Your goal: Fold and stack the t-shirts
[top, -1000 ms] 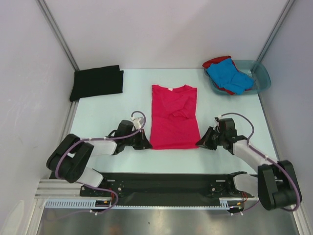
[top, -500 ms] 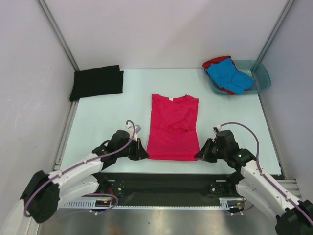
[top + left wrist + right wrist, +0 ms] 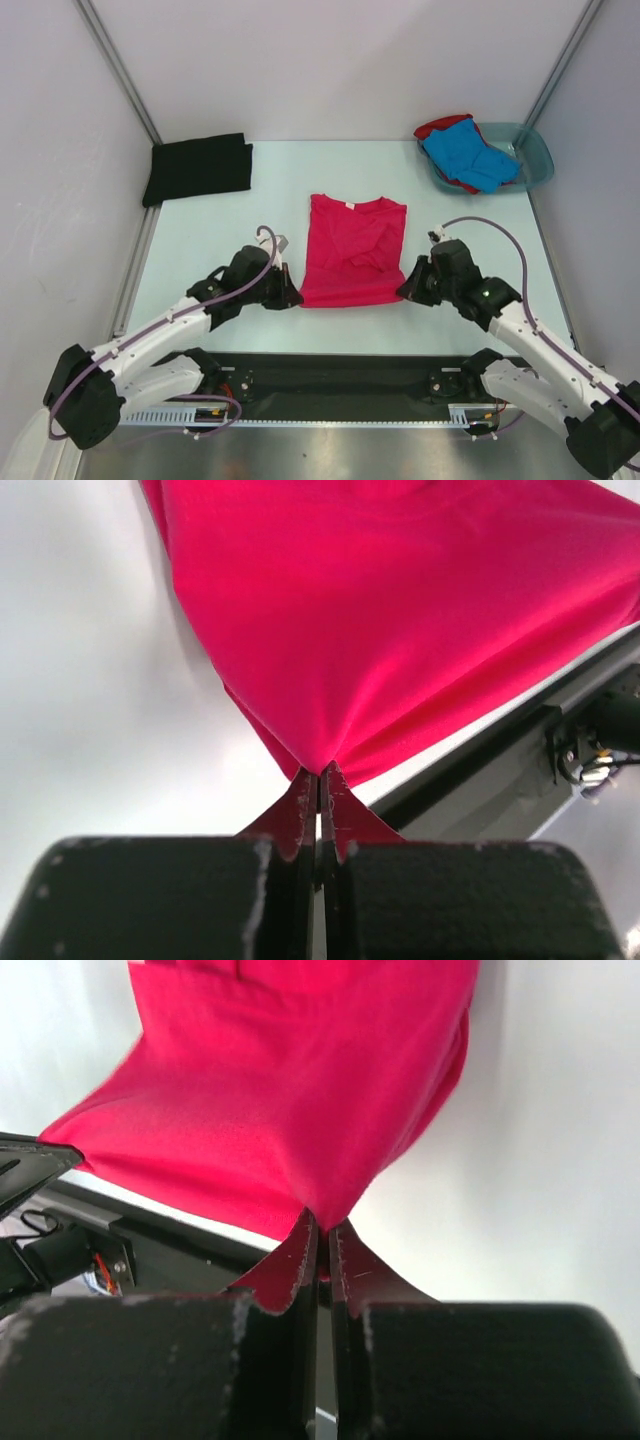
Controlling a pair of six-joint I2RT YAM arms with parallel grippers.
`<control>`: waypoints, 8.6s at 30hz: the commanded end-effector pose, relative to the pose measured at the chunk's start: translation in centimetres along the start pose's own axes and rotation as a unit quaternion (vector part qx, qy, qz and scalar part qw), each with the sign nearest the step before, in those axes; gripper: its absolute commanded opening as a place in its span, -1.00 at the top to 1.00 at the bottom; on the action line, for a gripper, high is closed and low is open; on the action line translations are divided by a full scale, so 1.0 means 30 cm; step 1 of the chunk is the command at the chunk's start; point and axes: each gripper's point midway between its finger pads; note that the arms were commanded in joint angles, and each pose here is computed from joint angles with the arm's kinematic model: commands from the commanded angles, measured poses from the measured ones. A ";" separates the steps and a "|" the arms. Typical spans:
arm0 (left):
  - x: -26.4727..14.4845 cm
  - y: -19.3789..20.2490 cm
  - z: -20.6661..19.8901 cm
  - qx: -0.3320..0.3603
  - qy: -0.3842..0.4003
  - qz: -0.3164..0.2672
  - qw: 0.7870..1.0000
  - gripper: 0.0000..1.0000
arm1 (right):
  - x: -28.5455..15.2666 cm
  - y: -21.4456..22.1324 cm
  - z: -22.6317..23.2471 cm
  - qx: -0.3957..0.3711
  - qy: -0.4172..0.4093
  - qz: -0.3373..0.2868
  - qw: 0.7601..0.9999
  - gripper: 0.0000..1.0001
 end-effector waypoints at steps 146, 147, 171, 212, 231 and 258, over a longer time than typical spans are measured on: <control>0.451 -0.875 0.183 0.049 0.059 -0.091 0.993 -0.88 | 0.549 -0.764 -0.007 -0.116 0.070 -0.014 0.991 -0.01; 0.450 -0.864 0.187 0.047 0.054 -0.089 0.993 -0.88 | 0.547 -0.765 -0.008 -0.115 0.069 -0.018 0.991 -0.01; 0.430 -0.766 0.212 0.038 0.038 -0.058 0.997 -0.88 | 0.505 -0.512 -0.019 -0.074 0.050 0.058 0.994 1.00; 0.489 -0.823 0.212 0.049 0.052 -0.054 0.996 -0.89 | 0.555 -0.799 -0.009 -0.083 0.110 -0.026 0.990 -0.15; 0.499 -0.804 0.228 0.047 0.047 -0.043 0.997 -0.89 | 0.640 -0.806 0.030 -0.087 0.077 -0.005 0.993 0.77; 0.488 -0.831 0.241 0.052 0.032 -0.065 0.996 -0.91 | 0.632 -0.968 -0.079 -0.088 0.159 -0.064 0.981 0.21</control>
Point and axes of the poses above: each gripper's point midway between its finger pads, its own x axis out along the fingers, its own z axis along the line the jaws close on, y = z × x, and after that the axes turned 11 degrees about x, right-handed
